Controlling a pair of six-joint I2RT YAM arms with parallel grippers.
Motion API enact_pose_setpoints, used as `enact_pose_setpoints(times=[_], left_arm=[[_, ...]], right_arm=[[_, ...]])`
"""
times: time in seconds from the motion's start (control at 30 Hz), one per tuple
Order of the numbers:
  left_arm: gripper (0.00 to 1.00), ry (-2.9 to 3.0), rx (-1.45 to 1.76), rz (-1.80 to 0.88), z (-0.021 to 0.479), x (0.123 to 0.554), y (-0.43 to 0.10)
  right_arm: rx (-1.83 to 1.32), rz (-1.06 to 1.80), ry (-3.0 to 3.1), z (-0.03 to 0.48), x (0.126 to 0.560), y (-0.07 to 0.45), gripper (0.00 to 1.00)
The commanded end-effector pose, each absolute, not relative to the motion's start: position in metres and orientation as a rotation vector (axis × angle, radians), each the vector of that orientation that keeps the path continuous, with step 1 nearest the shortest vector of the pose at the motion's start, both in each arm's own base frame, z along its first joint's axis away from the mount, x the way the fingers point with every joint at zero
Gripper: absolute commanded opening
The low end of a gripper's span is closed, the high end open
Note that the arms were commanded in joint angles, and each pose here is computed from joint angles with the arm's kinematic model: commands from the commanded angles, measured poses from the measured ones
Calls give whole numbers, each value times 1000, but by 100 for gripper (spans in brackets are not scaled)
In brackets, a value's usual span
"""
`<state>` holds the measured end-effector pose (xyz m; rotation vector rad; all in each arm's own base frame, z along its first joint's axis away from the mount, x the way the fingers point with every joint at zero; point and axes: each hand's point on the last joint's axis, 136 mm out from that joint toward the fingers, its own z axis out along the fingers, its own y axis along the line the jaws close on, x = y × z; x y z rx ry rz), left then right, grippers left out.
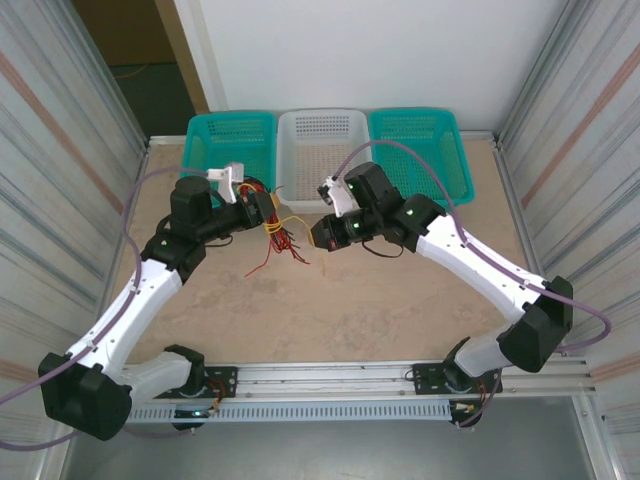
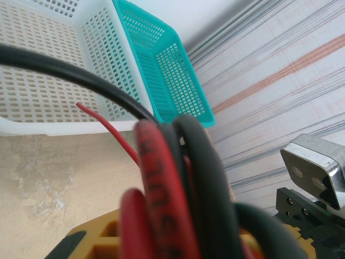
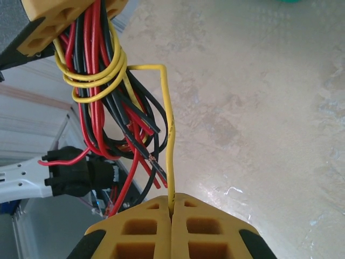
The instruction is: Untangle the cables
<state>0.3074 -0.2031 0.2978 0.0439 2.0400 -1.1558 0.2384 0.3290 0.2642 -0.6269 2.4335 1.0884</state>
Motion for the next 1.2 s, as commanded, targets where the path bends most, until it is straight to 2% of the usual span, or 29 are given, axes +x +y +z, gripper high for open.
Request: enact_pose_setpoints(times=[0.0, 0.23, 0.53, 0.77, 0.97, 1.17], left_arm=[[0, 1995, 85, -1197, 311, 305, -208], [0, 1949, 67, -1406, 323, 303, -216], [0, 1714, 31, -1659, 376, 295, -221], [0, 1389, -136, -1756, 427, 304, -199], [0, 1232, -323, -1535, 439, 326, -160], [0, 1317, -584, -1092, 399, 348, -112]], right_arm=[[-629, 1082, 2407, 270, 244, 318, 0], [-607, 1132, 2351, 273, 261, 307, 0], [-503, 1181, 2244, 252, 294, 320, 0], [-530, 1256, 2258, 223, 278, 351, 0], [-593, 1299, 2288, 211, 236, 374, 0], [-818, 1237, 2321, 217, 175, 380, 0]])
